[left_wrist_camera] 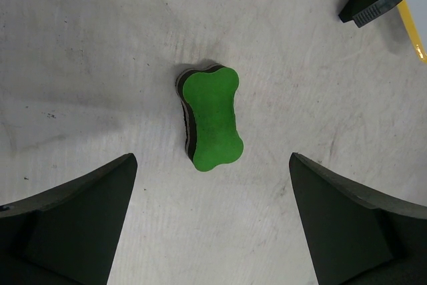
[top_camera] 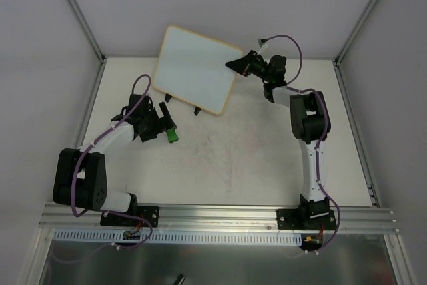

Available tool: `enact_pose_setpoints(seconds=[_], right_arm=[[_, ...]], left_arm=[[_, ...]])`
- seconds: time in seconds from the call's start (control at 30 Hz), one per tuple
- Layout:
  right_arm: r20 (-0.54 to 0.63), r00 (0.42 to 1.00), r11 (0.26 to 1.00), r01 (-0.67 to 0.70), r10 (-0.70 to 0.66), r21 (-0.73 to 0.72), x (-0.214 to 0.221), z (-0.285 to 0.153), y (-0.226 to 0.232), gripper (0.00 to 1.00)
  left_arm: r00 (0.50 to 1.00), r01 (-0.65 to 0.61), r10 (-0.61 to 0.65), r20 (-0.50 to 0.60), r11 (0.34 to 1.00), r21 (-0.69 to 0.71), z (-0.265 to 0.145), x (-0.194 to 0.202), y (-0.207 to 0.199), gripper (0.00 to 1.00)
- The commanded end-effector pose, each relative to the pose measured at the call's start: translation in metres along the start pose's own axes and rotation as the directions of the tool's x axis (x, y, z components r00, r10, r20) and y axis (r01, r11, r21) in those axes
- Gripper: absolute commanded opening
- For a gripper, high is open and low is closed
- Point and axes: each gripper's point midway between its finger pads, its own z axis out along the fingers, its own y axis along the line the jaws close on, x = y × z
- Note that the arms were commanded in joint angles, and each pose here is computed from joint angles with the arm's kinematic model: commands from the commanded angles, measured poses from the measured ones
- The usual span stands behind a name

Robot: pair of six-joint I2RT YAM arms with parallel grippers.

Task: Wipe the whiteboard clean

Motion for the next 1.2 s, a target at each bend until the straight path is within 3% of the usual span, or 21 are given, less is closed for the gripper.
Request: enact_pose_setpoints(seconds=[0.0,0.23,0.73,0.93,1.07,1.17], right_arm=[[0.118,0.983,0.981,0.154,-0.139,-0.121,-0.045,0.009,0.057,0.03],[0.117,0.984,0.981,0.152,-0.138,-0.117,-0.041,0.008,0.056,0.11],[0.105,0.987,0.986,0.128,-0.118,-0.102,-0.02,-0.002,0.04,0.16],[0.111,0.988,0.986,0.123,-0.111,-0.11,-0.015,-0.004,0.036,0.26],[0.107,0.989,0.988,0.116,-0.105,-0.106,-0.01,-0.005,0.034,0.44],[0.11,0.988,0.988,0.116,-0.105,-0.104,-0.01,-0.006,0.033,0.51]], left_arm=[[0.999,-0.032,0.032,0.025,0.999,0.008,-0.005,-0.004,-0.001,0.99],[0.999,-0.033,0.032,0.028,0.999,0.006,-0.005,-0.005,-0.001,0.99],[0.999,-0.034,0.034,0.028,0.999,0.003,-0.004,-0.003,0.001,0.99],[0.999,-0.036,0.035,0.029,0.999,0.004,-0.004,-0.003,0.001,0.99],[0.999,-0.034,0.034,0.028,0.999,0.003,-0.003,-0.002,0.002,0.99],[0.999,-0.035,0.035,0.025,0.999,0.005,-0.003,-0.002,0.001,0.99]])
